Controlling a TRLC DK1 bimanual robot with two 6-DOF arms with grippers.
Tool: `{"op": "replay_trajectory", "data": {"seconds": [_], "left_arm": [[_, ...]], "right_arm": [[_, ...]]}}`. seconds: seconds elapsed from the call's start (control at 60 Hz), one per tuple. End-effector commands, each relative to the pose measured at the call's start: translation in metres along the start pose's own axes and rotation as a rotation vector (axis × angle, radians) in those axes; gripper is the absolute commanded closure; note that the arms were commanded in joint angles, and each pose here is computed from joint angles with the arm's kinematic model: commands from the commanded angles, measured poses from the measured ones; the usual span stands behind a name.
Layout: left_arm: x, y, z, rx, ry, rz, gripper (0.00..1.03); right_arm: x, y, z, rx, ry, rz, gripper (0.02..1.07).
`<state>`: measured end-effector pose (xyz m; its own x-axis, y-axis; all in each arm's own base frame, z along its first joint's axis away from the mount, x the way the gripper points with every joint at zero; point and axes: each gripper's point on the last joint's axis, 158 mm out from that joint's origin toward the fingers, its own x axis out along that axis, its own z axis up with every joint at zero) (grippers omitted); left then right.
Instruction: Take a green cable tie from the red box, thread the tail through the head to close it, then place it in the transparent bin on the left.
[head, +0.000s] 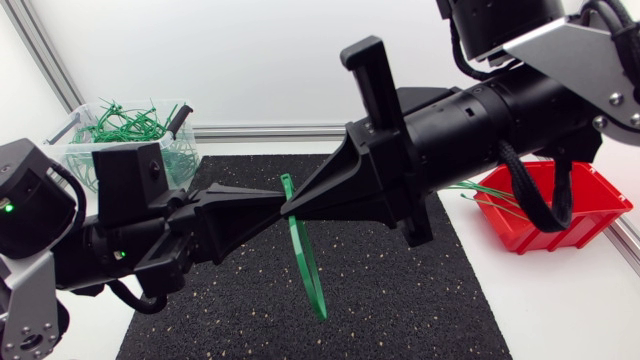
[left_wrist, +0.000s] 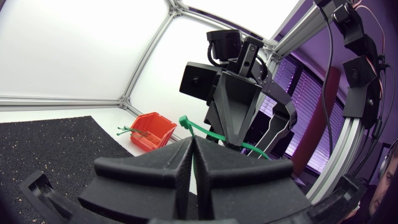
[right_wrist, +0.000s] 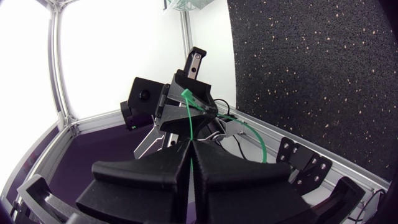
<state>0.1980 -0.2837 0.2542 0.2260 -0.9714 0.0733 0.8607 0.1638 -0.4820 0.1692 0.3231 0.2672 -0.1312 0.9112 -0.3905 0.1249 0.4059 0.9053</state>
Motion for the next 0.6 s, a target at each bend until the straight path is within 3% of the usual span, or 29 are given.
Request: {"op": "replay_trajectory", "data": {"seconds": [0.0,0.583], "left_arm": [[-0.001,-0.009,-0.01,0.004,0.019,-0.031,1.0],[0.001,-0.02,-0.006,0.04,0.002,-0.04,1.0]], "right_arm": [[-0.003,0.002,0.004,0.013,-0.025,0.009,1.01],[-0.007,-0.003,0.014,0.049,-0.048,0.005,1.01]]}}
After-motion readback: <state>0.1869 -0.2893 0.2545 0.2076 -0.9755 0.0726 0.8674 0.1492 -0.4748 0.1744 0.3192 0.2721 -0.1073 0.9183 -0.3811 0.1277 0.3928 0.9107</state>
